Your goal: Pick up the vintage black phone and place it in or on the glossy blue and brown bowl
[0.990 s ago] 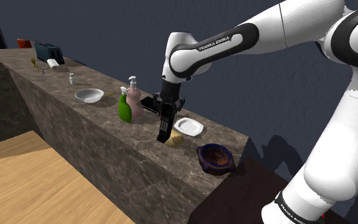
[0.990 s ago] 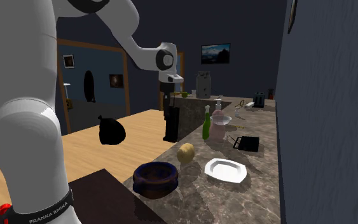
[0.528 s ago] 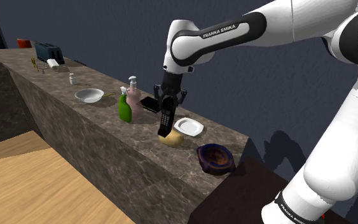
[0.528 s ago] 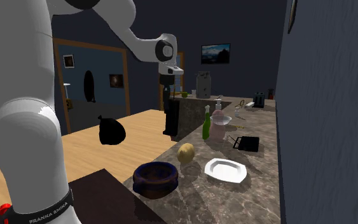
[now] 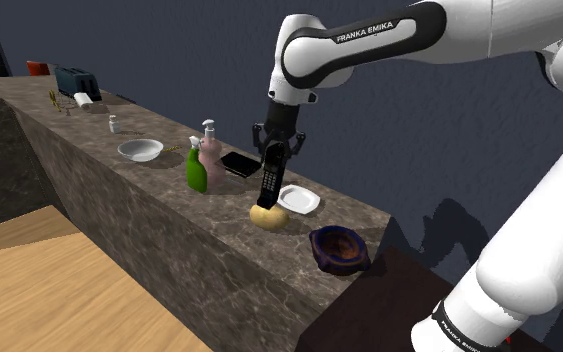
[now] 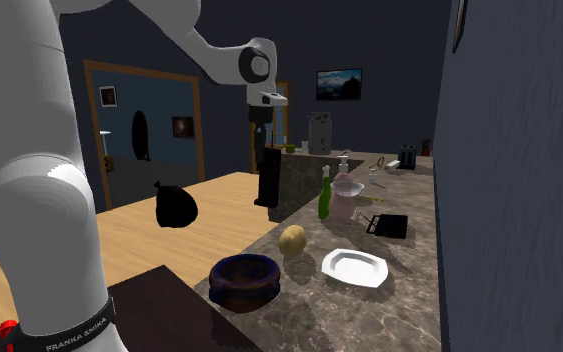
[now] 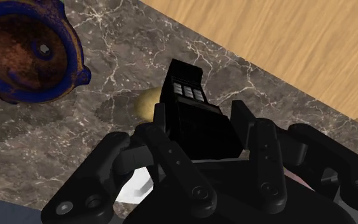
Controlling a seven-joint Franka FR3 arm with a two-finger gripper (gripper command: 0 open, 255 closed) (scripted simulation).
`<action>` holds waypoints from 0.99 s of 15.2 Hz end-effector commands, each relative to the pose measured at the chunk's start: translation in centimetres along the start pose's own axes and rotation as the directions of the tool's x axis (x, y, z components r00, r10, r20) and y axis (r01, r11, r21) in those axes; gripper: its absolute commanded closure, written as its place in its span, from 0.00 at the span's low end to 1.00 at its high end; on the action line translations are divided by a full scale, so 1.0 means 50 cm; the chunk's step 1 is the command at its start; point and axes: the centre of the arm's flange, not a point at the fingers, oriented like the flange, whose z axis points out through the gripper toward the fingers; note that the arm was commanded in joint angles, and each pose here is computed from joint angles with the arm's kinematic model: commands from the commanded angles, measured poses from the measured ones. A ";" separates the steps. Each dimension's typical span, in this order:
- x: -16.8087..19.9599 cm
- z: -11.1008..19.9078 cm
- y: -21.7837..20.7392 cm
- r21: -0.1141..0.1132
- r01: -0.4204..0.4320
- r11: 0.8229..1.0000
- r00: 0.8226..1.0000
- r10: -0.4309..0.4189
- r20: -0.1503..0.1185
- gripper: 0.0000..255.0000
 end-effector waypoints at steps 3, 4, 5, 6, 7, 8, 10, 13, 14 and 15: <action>-0.021 -0.016 0.100 0.001 0.000 1.000 1.000 0.000 0.000 1.00; -0.027 -0.021 0.125 0.001 0.000 1.000 1.000 0.000 0.000 1.00; -0.032 -0.025 0.151 0.001 0.000 1.000 1.000 0.000 0.000 1.00; -0.037 -0.030 0.176 0.001 0.000 1.000 1.000 0.000 0.000 1.00; -0.042 -0.034 0.202 0.001 0.000 1.000 1.000 0.000 0.000 1.00; -0.047 -0.039 0.227 0.001 0.000 1.000 1.000 0.000 0.000 1.00; -0.057 -0.047 0.278 0.001 0.000 1.000 1.000 0.000 0.000 1.00; -0.072 -0.061 0.355 0.001 0.000 1.000 1.000 0.000 0.000 1.00; -0.078 -0.065 0.380 0.001 0.000 1.000 1.000 0.000 0.000 1.00; -0.083 -0.070 0.406 0.001 0.000 1.000 1.000 0.000 0.000 1.00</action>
